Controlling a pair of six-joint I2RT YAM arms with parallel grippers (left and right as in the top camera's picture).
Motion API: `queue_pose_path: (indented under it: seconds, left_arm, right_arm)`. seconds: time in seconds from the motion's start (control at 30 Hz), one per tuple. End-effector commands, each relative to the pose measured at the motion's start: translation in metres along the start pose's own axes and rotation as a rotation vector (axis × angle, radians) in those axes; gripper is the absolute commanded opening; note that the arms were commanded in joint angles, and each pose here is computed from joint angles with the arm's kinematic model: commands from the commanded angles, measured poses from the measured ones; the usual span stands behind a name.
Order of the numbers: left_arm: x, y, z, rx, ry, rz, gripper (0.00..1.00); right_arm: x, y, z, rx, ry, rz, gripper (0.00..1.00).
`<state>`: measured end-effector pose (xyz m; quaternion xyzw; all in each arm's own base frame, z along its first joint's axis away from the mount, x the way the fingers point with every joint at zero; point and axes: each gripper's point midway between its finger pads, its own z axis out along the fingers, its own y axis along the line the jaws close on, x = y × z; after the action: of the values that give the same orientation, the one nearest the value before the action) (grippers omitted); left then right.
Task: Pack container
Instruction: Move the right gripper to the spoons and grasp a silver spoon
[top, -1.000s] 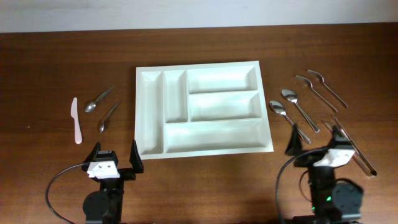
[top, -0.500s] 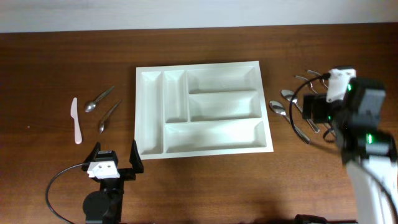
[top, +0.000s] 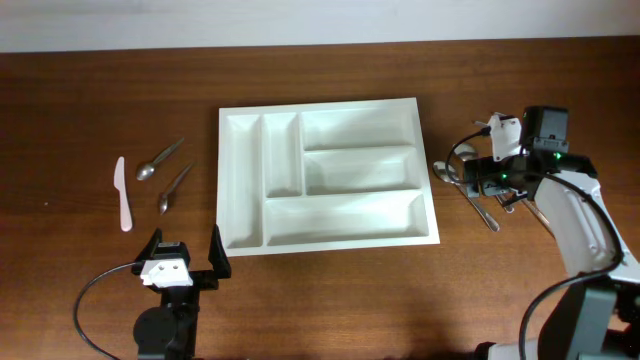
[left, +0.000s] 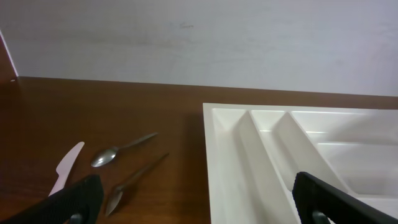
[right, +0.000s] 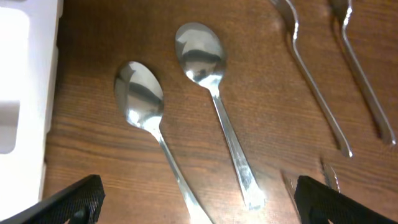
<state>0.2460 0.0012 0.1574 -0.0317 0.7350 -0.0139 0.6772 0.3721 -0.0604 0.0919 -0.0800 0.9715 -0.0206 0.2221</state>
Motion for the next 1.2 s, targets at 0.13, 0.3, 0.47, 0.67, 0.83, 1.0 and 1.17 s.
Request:
queue_pose_path:
  seconds: [0.13,0.3,0.47,0.67,0.83,1.0,1.17]
  left_arm:
    - [0.002,0.0,0.0,0.004,0.002,0.002,0.99]
    - [0.002,0.0,0.0,0.004,0.002,0.002,0.99]
    - [0.002,0.0,0.0,0.004,0.002,0.002,0.99]
    - [0.002,0.0,0.0,0.004,0.002,0.002,0.99]
    - [0.002,0.0,0.0,0.003,0.002,0.002,0.99]
    - [0.002,0.0,0.0,0.004,0.002,0.002,0.99]
    - [0.002,0.0,0.0,0.003,0.002,0.002,0.99]
  right_arm:
    - [-0.007,0.0,0.01,-0.021,-0.01,-0.065,0.83]
    - [0.006,0.014,0.037,-0.114,0.047,-0.084,0.68]
    - [0.02,0.022,0.058,-0.171,0.097,-0.116,0.57]
    - [0.03,0.024,0.071,-0.192,0.13,-0.179,0.52]
    - [0.03,0.024,0.075,-0.193,0.127,-0.193,0.26]
    - [0.035,0.025,0.082,-0.202,0.147,-0.189,0.26]
    - [0.045,0.028,0.093,-0.219,0.183,-0.184,0.27]
